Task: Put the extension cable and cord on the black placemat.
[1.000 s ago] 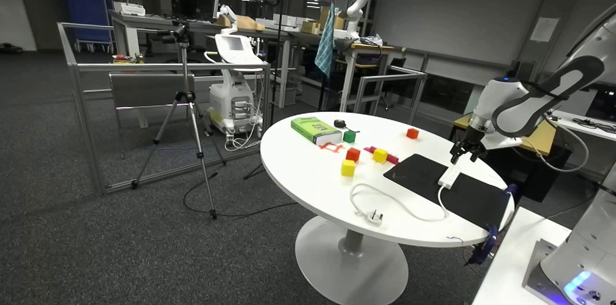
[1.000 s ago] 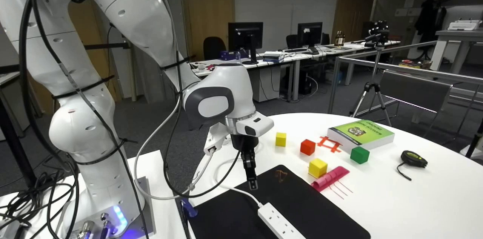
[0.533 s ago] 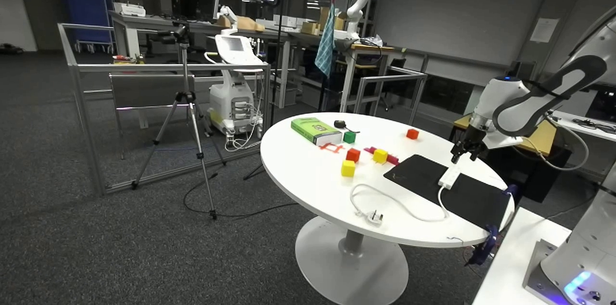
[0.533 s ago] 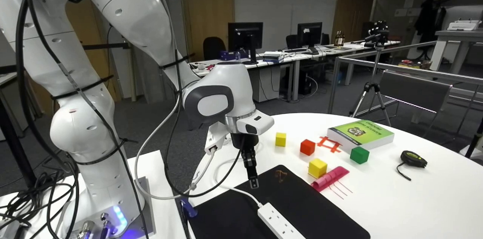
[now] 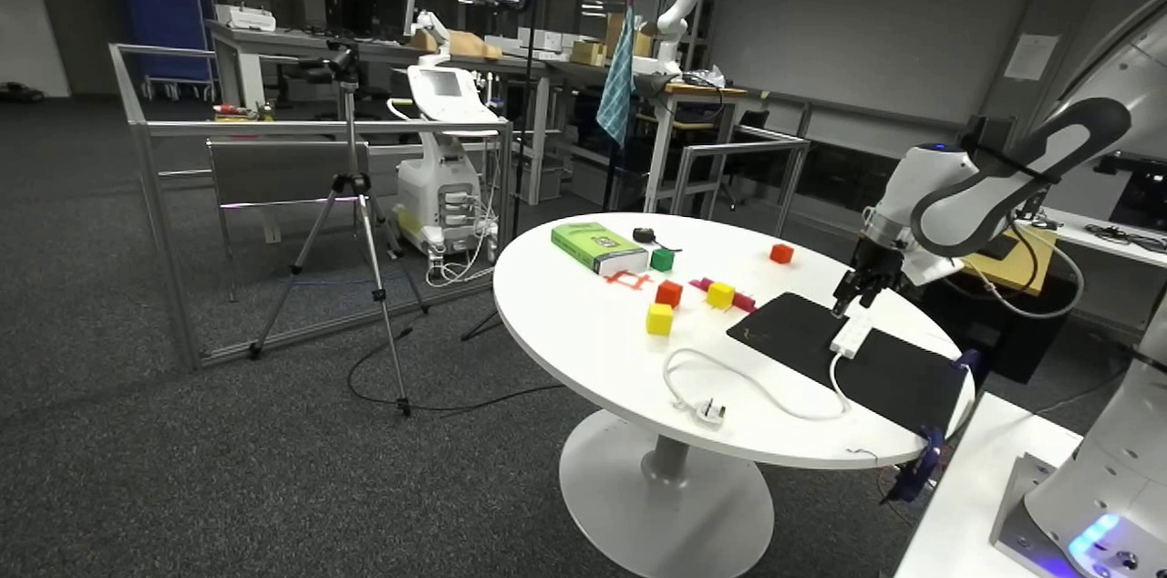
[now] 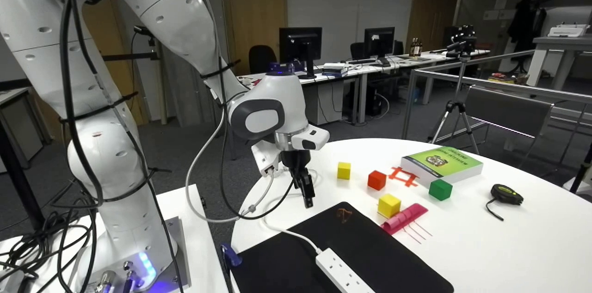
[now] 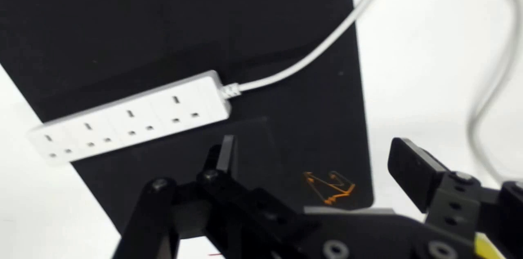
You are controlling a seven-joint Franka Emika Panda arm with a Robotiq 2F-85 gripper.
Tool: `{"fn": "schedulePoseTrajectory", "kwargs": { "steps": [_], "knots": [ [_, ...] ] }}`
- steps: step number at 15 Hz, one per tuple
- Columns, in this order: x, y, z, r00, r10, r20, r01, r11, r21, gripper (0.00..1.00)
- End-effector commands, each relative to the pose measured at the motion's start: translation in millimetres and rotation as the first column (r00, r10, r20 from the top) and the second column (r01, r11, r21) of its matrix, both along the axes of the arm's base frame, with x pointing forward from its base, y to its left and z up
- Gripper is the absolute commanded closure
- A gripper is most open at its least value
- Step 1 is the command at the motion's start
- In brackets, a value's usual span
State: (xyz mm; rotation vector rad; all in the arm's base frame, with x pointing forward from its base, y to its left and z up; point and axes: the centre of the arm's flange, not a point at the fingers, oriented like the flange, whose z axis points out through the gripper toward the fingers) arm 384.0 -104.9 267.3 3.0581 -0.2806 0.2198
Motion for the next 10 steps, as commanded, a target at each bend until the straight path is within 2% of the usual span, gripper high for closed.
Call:
{"fn": "schedulePoseTrajectory", "kwargs": {
  "steps": [1,5,9,10],
  "knots": [
    [0.2,69.8,10.1,0.980,0.201,0.001,-0.201,0.979,0.025,0.00],
    [12.8,141.7,5.6,0.907,0.420,-0.040,-0.420,0.908,0.014,0.00],
    [9.3,172.4,-9.7,0.795,0.585,-0.159,-0.590,0.807,0.015,0.00],
    [1.9,170.3,-8.9,0.847,0.519,-0.113,-0.522,0.853,0.010,0.00]
  ]
}}
